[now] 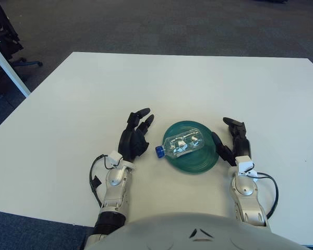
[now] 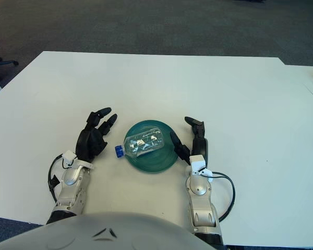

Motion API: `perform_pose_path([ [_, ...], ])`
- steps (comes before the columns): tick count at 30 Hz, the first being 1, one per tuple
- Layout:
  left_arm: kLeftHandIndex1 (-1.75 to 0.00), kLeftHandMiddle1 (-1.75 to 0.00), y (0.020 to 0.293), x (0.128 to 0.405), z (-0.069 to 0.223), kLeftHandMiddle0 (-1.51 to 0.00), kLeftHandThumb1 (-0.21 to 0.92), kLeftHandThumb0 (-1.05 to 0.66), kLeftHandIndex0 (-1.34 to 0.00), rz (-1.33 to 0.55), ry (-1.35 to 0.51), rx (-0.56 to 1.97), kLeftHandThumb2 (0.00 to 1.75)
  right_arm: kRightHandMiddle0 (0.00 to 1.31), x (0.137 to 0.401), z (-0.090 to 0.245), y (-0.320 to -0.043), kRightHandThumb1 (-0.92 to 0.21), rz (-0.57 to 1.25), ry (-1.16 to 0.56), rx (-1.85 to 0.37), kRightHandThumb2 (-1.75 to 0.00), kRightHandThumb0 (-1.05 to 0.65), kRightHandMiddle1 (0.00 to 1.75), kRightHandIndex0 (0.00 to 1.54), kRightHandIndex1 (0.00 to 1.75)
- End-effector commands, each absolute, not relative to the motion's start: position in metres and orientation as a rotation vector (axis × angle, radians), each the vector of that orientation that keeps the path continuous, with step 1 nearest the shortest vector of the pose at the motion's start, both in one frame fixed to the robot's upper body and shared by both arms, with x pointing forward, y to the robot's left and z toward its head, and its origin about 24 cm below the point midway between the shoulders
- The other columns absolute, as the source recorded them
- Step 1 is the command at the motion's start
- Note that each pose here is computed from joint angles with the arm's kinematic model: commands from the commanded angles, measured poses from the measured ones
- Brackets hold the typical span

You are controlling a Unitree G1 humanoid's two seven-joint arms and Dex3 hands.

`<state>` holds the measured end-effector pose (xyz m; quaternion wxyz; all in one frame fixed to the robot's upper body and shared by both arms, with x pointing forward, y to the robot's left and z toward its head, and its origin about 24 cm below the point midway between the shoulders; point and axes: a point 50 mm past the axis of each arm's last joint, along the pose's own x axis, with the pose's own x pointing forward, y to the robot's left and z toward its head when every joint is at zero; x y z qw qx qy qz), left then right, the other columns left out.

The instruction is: Put the bottle into the plate.

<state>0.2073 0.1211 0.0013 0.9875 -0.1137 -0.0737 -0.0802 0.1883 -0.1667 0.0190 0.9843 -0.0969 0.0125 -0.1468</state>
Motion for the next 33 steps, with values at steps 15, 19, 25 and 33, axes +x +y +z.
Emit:
perform_pose_path([
  [15, -1.03, -0.16, 0.1254, 0.1852, -0.0301, -0.51, 0.92, -0.58, -0.07, -0.118, -0.017, -0.281, 1.01, 0.0, 0.186, 0.0154, -0.1683, -0.92, -0.298, 0.059, -0.194, -0.35, -0.66, 0.95, 0.37, 0.42],
  [19, -1.03, -0.16, 0.1258, 0.1856, -0.0301, -0.51, 0.92, -0.58, -0.08, -0.119, -0.017, -0.276, 1.0, 0.0, 0.1861, 0.0155, -0.1684, -0.92, -0.297, 0.056, -0.197, -0.34, -0.66, 0.95, 0.37, 0.42],
  [25, -1.03, -0.16, 0.1257, 0.1855, -0.0305, -0.5, 0.92, -0.59, -0.07, -0.121, -0.016, -0.266, 1.0, 0.0, 0.1864, 0.0152, -0.1686, -0.92, -0.295, 0.056, -0.197, -0.35, -0.64, 0.95, 0.37, 0.42],
  [33, -1.03, -0.15, 0.1252, 0.1858, -0.031, -0.49, 0.92, -0.6, -0.07, -0.119, -0.009, -0.264, 0.99, 0.0, 0.1866, 0.0149, -0.1694, -0.92, -0.291, 0.06, -0.192, -0.35, -0.63, 0.95, 0.36, 0.42],
])
